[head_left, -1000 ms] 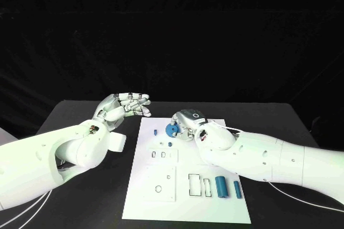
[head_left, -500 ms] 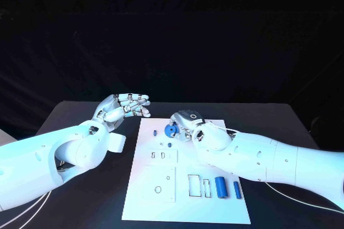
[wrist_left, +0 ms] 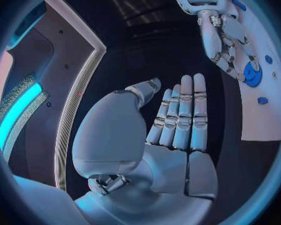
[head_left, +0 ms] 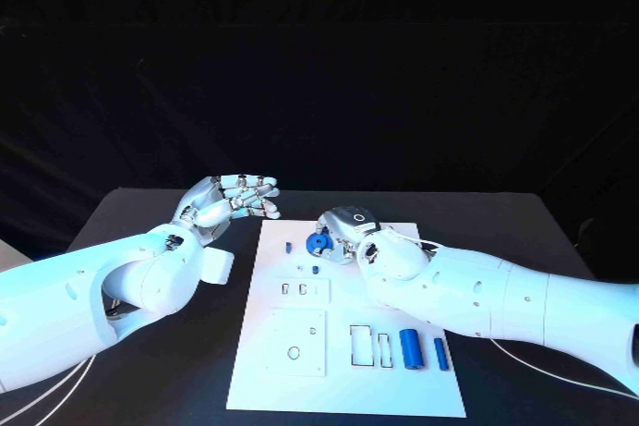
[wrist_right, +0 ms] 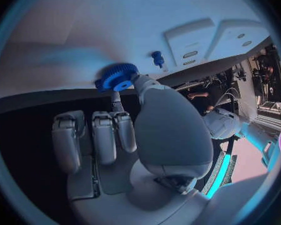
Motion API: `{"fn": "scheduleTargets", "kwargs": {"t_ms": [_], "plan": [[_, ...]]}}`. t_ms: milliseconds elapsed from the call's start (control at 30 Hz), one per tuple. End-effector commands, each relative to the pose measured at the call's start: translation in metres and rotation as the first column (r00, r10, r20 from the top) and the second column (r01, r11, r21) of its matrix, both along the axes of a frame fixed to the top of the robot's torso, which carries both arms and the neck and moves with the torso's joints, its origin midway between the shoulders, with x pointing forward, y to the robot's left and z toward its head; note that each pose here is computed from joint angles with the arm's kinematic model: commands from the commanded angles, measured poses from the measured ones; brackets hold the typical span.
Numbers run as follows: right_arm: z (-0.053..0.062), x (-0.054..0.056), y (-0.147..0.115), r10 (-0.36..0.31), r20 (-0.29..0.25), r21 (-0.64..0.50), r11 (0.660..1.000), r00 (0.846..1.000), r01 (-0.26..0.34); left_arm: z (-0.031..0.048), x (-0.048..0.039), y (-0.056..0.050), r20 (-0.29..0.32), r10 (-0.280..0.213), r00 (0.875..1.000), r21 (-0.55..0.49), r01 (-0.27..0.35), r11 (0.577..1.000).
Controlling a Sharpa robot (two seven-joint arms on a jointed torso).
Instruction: Assemble the parts on the task board
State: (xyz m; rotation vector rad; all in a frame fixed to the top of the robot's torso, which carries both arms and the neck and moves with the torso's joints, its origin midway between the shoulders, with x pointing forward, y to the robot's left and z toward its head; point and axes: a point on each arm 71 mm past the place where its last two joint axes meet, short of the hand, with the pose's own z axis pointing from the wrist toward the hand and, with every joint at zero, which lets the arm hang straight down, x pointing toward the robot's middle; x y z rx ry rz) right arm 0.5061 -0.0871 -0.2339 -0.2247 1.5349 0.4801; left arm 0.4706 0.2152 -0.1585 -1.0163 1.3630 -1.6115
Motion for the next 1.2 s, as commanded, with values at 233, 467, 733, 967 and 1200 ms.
{"fn": "scheduleTargets", "kwargs": {"t_ms": [233, 467, 733, 967, 1200], "plan": [[-0.005, 0.000, -0.002, 0.005, -0.061, -0.019, 1.000, 0.998, -0.007, 0.0015, -0.0003, -0.002, 0.006, -0.019, 1.000, -0.006, 0.019, 1.000], [-0.007, 0.001, -0.005, -0.006, -0.091, -0.027, 1.000, 0.996, 0.004, 0.0013, 0.0001, -0.002, 0.006, -0.019, 1.000, -0.006, 0.019, 1.000], [-0.008, 0.001, -0.012, -0.027, -0.096, -0.026, 0.999, 0.995, 0.025, 0.0013, 0.0000, -0.002, 0.006, -0.018, 1.000, -0.006, 0.018, 1.000], [-0.007, -0.004, -0.017, -0.027, -0.091, -0.008, 1.000, 0.996, 0.027, 0.0013, 0.0000, -0.001, 0.006, -0.016, 1.000, -0.005, 0.016, 1.000], [0.000, -0.012, -0.033, -0.024, -0.072, 0.040, 0.999, 0.997, 0.027, 0.0011, 0.0003, 0.002, 0.006, -0.009, 1.000, -0.002, 0.009, 1.000]]}}
